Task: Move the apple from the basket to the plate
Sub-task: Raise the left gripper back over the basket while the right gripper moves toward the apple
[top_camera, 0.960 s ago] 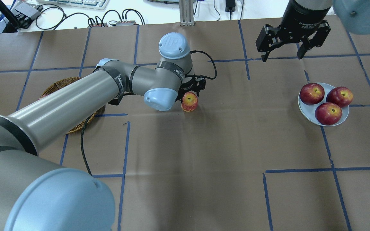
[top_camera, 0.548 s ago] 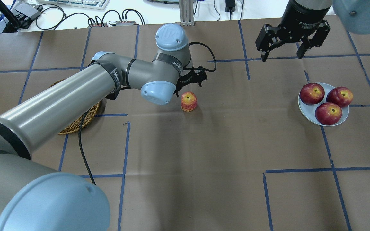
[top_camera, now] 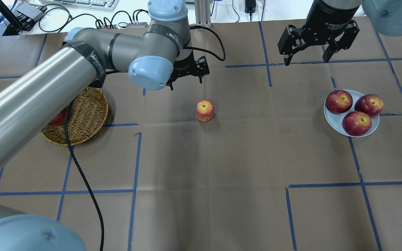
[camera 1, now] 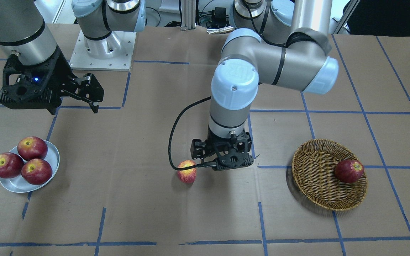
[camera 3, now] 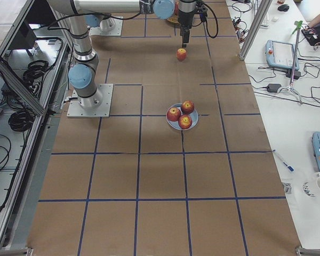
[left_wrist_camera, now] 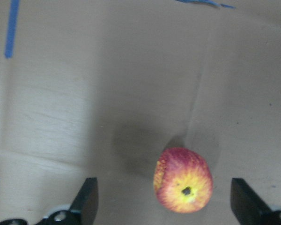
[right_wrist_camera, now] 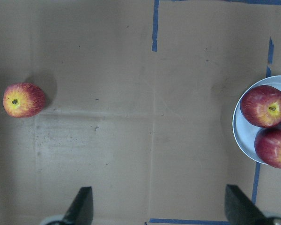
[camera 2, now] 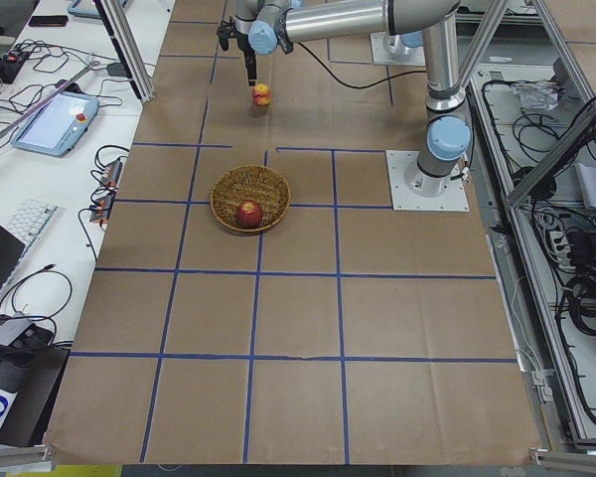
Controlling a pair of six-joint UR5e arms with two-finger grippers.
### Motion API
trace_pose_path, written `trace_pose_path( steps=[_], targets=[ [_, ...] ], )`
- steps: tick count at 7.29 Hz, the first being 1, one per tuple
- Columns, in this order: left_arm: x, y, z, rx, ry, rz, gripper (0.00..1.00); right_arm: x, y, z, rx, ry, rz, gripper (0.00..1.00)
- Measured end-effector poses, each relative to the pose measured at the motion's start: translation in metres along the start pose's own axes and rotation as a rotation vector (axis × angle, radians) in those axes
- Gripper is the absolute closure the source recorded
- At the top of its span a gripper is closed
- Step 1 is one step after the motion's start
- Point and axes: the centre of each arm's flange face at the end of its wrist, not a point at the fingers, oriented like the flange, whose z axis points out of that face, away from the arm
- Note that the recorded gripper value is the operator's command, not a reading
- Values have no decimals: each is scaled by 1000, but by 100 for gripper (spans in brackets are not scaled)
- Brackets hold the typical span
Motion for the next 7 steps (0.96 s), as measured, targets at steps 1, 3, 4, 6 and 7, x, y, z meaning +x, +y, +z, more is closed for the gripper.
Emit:
trace_pose_path(
  steps=[1,3,4,6,7],
  targets=[
    [-29,3,-23,-16,-10,51,1,-1,-4,3,6,0,4,0],
    [-76,17,-65,-45,-19,92,1,-6,-14,11,9,-1,11,0],
    [-99,26,-86,-62,-21,104,1,-16,-22,16,13,-2,10,0],
    [-129,34,-106,-76,-15,110,1,-66,-45,31,13,9,0,0],
    [-134,38,-113,-75,-14,128,1,-97,-56,44,13,11,15,0]
  ],
)
